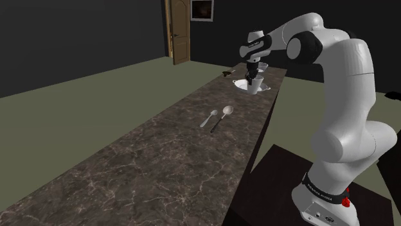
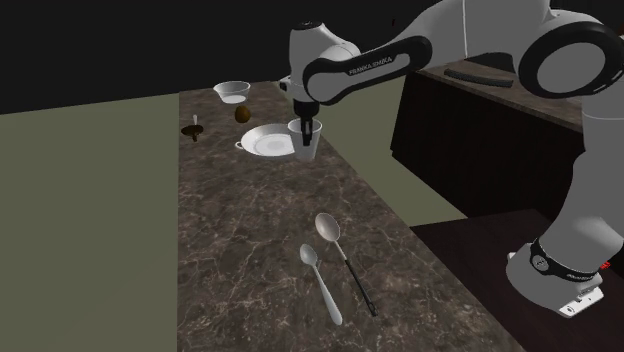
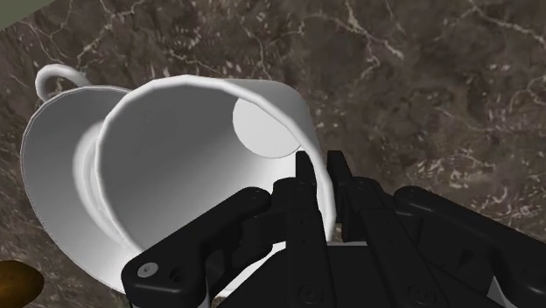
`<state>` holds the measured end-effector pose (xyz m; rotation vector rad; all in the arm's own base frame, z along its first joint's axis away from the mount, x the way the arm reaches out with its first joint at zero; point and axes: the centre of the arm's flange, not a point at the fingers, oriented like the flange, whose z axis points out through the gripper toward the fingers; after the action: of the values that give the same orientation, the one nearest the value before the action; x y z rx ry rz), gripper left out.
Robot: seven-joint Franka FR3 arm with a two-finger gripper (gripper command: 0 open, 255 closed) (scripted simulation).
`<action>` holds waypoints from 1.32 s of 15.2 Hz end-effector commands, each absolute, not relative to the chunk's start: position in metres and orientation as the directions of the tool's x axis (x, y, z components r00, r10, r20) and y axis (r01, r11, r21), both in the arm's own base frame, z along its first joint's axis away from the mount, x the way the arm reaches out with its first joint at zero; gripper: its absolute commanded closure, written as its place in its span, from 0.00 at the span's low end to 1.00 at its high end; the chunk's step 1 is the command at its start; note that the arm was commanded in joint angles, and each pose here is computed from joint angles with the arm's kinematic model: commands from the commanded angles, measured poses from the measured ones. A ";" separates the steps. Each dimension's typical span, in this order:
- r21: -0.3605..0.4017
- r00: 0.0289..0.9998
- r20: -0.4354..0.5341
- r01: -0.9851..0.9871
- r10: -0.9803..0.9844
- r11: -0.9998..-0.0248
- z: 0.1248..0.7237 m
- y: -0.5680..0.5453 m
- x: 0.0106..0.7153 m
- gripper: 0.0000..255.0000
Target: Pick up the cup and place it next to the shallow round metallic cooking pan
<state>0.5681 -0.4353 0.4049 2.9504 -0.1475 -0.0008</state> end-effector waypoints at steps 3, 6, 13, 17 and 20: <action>0.187 0.995 0.009 -0.099 -0.099 -0.977 0.384 -0.435 0.568 1.00; 0.187 0.995 0.009 -0.099 -0.099 -0.977 0.369 -0.435 0.568 1.00; 0.187 0.995 0.009 -0.099 -0.099 -0.977 0.369 -0.435 0.568 1.00; 0.187 0.995 0.009 -0.099 -0.099 -0.977 0.369 -0.435 0.568 0.00; 0.187 0.995 0.009 -0.099 -0.099 -0.977 0.382 -0.433 0.568 0.00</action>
<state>0.5679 -0.4335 0.3750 2.9500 -0.1476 -0.0004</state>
